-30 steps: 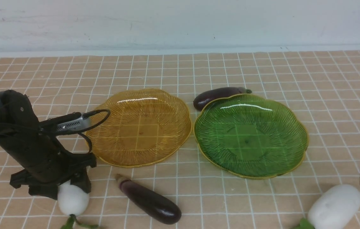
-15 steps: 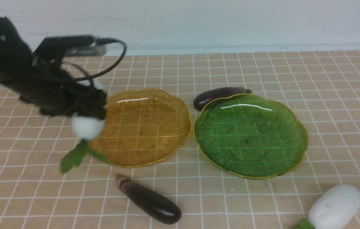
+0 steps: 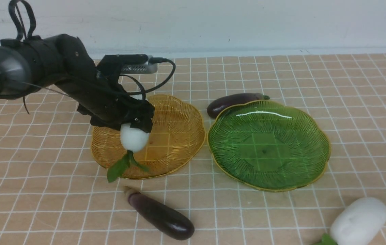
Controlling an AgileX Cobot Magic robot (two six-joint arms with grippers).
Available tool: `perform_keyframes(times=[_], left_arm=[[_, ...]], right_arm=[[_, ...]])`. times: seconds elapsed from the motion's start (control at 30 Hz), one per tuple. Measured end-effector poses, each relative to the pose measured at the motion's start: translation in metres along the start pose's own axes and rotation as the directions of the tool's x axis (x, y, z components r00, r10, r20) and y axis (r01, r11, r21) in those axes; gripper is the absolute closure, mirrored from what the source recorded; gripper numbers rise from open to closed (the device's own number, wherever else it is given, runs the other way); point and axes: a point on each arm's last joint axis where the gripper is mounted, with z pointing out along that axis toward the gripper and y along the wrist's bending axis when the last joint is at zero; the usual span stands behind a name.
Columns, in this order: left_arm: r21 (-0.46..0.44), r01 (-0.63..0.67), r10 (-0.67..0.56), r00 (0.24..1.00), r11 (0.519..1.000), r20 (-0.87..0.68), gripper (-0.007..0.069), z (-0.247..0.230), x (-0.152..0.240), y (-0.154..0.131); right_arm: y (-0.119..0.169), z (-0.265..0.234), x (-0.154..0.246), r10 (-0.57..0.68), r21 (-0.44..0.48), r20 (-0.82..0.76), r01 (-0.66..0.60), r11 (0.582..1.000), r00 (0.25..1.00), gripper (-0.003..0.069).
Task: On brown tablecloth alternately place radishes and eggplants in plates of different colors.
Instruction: 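Pick up the white radish and place it in the left plate, then place the white radish onto the plate beside the other radish with the right gripper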
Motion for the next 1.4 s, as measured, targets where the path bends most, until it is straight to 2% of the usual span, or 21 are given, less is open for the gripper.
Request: perform_keyframes(times=[0.2,0.27,0.37,0.4,0.43,0.47,0.53,0.57,0.63,0.73,0.97,1.03,1.1,1.17,1.2,1.33,1.4], left_arm=[[0.009,-0.018,0.018,1.0,1.0,0.005,0.001,-0.01,-0.009,-0.004],[0.012,-0.024,0.024,1.0,1.0,0.0,0.0027,-0.014,-0.012,-0.006],[0.024,-0.035,0.036,0.999,0.999,-0.021,0.0092,-0.023,-0.015,-0.009],[0.035,-0.043,0.044,0.998,0.998,-0.044,0.0171,-0.029,-0.017,-0.012],[0.036,-0.043,0.044,0.998,0.998,-0.044,0.0171,-0.03,-0.017,-0.012],[0.045,-0.052,0.055,0.996,0.998,-0.069,0.026,-0.036,-0.019,-0.014],[0.059,-0.062,0.068,0.992,0.996,-0.106,0.0424,-0.044,-0.02,-0.017],[0.066,-0.07,0.078,0.989,0.995,-0.124,0.051,-0.048,-0.02,-0.018],[0.075,-0.091,0.101,0.985,0.993,-0.142,0.0578,-0.052,-0.02,-0.02],[0.086,-0.113,0.126,0.978,0.99,-0.166,0.0621,-0.055,-0.019,-0.021],[0.087,-0.126,0.139,0.974,0.988,-0.179,0.0629,-0.055,-0.017,-0.021],[0.083,-0.128,0.141,0.974,0.988,-0.18,0.0629,-0.055,-0.017,-0.02],[0.077,-0.133,0.145,0.973,0.988,-0.181,0.0629,-0.055,-0.017,-0.02],[0.071,-0.144,0.155,0.971,0.987,-0.183,0.0629,-0.055,-0.017,-0.019],[0.07,-0.148,0.159,0.97,0.986,-0.183,0.0629,-0.055,-0.017,-0.019],[0.059,-0.162,0.17,0.969,0.985,-0.177,0.0629,-0.058,-0.017,-0.019],[0.038,-0.178,0.182,0.97,0.983,-0.161,0.0629,-0.068,-0.017,-0.019]], right_arm=[[-0.009,0.03,-0.011,0.04,0.045,-0.105,-0.035,0.998,0.994,0.0302],[-0.011,0.038,-0.015,0.048,0.058,-0.118,-0.042,0.997,0.992,0.0244],[-0.014,0.049,-0.02,0.063,0.07,-0.138,-0.054,0.996,0.988,0.013],[-0.016,0.057,-0.023,0.081,0.076,-0.135,-0.071,0.995,0.987,0.0078],[-0.016,0.058,-0.023,0.082,0.077,-0.14,-0.072,0.994,0.987,0.0062],[-0.019,0.066,-0.027,0.093,0.083,-0.142,-0.082,0.993,0.986,0.0016],[-0.023,0.081,-0.03,0.115,0.097,-0.159,-0.101,0.99,0.98,-0.0017],[-0.025,0.088,-0.031,0.129,0.105,-0.178,-0.112,0.988,0.975,-0.0024],[-0.029,0.101,-0.031,0.152,0.119,-0.209,-0.129,0.984,0.966,-0.003],[-0.034,0.12,-0.033,0.193,0.14,-0.244,-0.163,0.977,0.95,-0.0031],[-0.034,0.143,-0.047,0.257,0.134,-0.28,-0.227,0.965,0.925,-0.003],[-0.036,0.15,-0.048,0.272,0.137,-0.296,-0.241,0.961,0.916,-0.0006],[-0.037,0.155,-0.047,0.279,0.141,-0.309,-0.246,0.959,0.909,0.0061],[-0.037,0.157,-0.049,0.26,0.136,-0.327,-0.228,0.964,0.909,0.0183],[-0.036,0.156,-0.051,0.241,0.127,-0.335,-0.21,0.969,0.911,0.02],[-0.014,0.119,-0.082,0.14,0.026,-0.321,-0.139,0.99,0.937,0.0188],[0.015,0.095,-0.103,0.065,-0.09,-0.222,-0.087,0.992,0.973,0.0188]])
